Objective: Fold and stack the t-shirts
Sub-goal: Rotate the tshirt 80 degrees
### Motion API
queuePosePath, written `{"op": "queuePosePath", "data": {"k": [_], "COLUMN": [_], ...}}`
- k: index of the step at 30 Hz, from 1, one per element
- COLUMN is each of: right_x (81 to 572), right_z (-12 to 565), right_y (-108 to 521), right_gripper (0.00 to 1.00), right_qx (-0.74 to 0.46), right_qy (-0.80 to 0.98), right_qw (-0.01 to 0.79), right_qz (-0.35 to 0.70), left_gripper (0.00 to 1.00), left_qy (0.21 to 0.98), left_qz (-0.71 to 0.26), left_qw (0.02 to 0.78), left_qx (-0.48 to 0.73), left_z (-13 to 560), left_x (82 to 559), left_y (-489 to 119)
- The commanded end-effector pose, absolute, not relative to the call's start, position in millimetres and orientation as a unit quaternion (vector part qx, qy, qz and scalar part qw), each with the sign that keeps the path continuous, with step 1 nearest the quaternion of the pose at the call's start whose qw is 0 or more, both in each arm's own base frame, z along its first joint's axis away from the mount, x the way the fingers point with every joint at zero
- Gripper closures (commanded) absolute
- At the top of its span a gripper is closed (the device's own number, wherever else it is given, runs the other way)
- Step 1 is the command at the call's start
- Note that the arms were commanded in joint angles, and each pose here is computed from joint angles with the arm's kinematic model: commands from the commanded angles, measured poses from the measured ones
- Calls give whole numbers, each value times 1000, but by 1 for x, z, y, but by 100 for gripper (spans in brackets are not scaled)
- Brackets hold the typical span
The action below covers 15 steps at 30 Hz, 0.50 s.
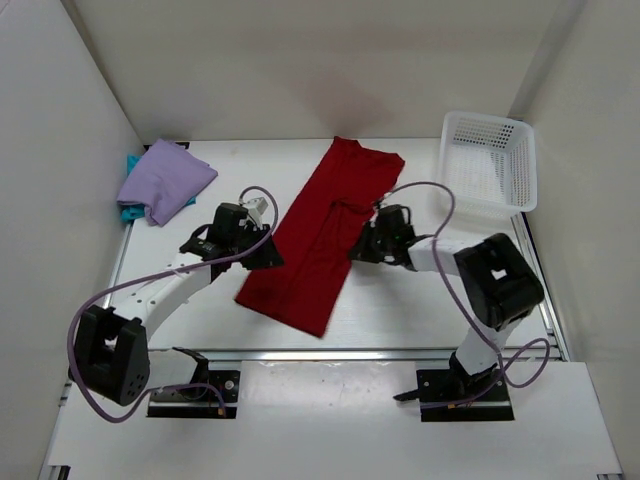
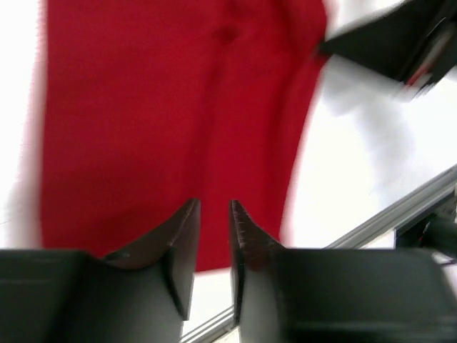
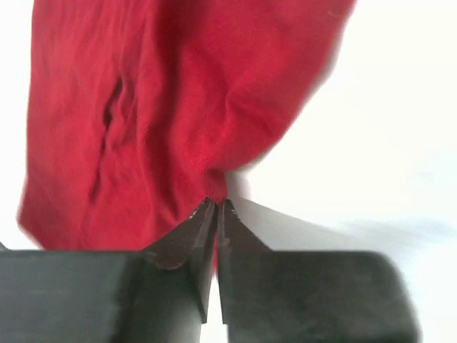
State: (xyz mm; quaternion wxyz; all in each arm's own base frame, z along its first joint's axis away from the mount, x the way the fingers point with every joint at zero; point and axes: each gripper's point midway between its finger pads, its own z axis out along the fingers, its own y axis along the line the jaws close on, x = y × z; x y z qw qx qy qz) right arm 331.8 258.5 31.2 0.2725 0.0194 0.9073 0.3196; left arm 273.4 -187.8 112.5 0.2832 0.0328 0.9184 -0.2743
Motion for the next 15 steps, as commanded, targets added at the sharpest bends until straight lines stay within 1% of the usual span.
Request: {"op": "queuePosePath", "data": {"k": [1,3,4,6,9,12,15], "right_x": [320,313,317,322,322,307,269], "right_z": [42,47,53,63,68,71,54], "right_y": [217,200,192,178,164,180,183], "right_gripper": [95,80,75,70,71,72,71], "right_qx": [-30,-28,-25,-14,10,-12,-11], "right_qy": [914,918,915,908,906,907,918], "right_qw": [250,242,261,292,298,293,274], "right_qz": [318,312,306,299,301,302,288], "left_gripper": [63,60,57,55,50,43,36], "left_qy": [918,926,929,935,944,950,952], "left_qz": [-281,-271,-267,-256,-234,-208,-191], "left_qw": [275,257,250,236,224,228,239], "left_qx": [54,56,62,64,59,46,20], "left_z": [107,90,82,68,54,48,45], "left_x": [265,253,246,235,225,223,226], "left_y": [-200,-199,-199,-196,-187,-176,-163]}}
